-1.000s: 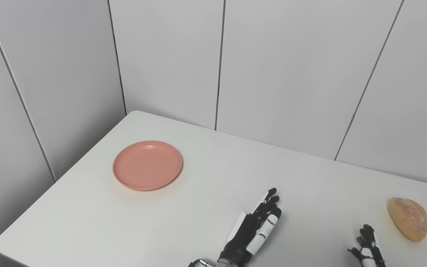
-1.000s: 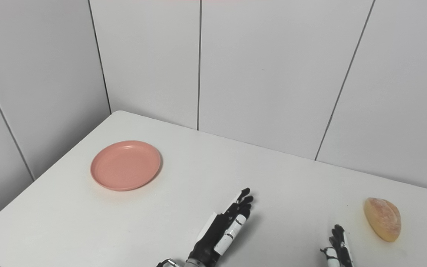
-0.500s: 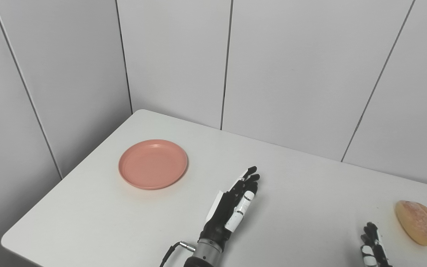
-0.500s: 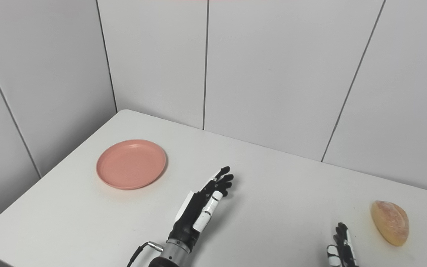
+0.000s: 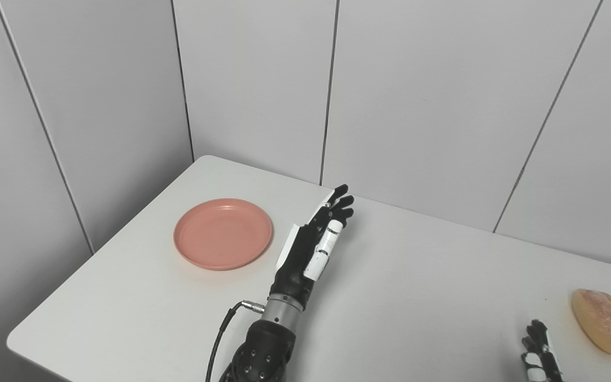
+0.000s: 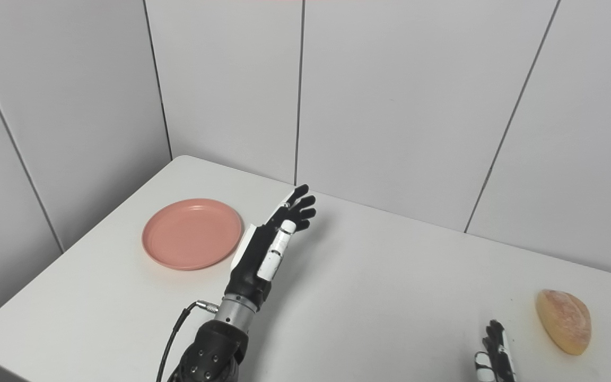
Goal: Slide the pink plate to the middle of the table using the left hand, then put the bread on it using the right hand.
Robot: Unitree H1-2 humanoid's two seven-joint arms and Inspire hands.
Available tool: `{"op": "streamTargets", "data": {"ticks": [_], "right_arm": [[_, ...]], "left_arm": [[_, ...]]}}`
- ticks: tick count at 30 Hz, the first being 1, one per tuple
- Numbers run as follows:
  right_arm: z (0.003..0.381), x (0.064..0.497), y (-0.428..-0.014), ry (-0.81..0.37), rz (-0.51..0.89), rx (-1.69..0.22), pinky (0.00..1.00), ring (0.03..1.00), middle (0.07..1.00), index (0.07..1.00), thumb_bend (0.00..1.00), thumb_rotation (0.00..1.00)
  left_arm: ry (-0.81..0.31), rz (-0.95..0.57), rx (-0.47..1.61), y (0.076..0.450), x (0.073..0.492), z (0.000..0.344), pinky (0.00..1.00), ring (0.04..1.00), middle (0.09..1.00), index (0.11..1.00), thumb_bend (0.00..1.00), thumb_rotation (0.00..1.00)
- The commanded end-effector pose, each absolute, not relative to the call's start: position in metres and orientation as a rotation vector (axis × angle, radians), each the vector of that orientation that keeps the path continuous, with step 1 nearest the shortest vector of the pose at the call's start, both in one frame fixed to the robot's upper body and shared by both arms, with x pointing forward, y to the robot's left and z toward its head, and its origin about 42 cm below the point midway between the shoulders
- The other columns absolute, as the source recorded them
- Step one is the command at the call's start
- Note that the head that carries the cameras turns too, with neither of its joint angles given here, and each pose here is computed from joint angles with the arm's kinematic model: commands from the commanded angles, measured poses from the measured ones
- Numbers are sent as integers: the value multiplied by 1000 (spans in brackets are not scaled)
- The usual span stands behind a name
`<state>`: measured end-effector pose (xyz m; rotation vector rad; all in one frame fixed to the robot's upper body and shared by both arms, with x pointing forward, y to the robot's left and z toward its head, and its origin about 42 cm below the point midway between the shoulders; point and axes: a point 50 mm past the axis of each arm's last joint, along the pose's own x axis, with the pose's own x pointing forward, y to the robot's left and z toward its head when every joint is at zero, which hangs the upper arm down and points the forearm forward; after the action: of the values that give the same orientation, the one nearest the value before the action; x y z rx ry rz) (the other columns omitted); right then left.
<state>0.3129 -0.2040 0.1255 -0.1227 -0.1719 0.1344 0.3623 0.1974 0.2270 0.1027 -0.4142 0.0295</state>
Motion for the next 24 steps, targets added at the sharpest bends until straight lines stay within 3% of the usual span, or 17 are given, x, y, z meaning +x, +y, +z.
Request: {"op": "streamTargets", "data": {"ticks": [1,24], "right_arm": [[118,311,-205,-175,132,-123,1000,1000,1000,1000,249,1000],[116,313,-209,-176,135,-113,1000,1000,1000,1000,248,1000]], "left_arm": [[-517,38,81,202,369,250,879,883,907,906,452,1000],[-571,226,21,285,395,293,843,862,876,863,392,1000]]}}
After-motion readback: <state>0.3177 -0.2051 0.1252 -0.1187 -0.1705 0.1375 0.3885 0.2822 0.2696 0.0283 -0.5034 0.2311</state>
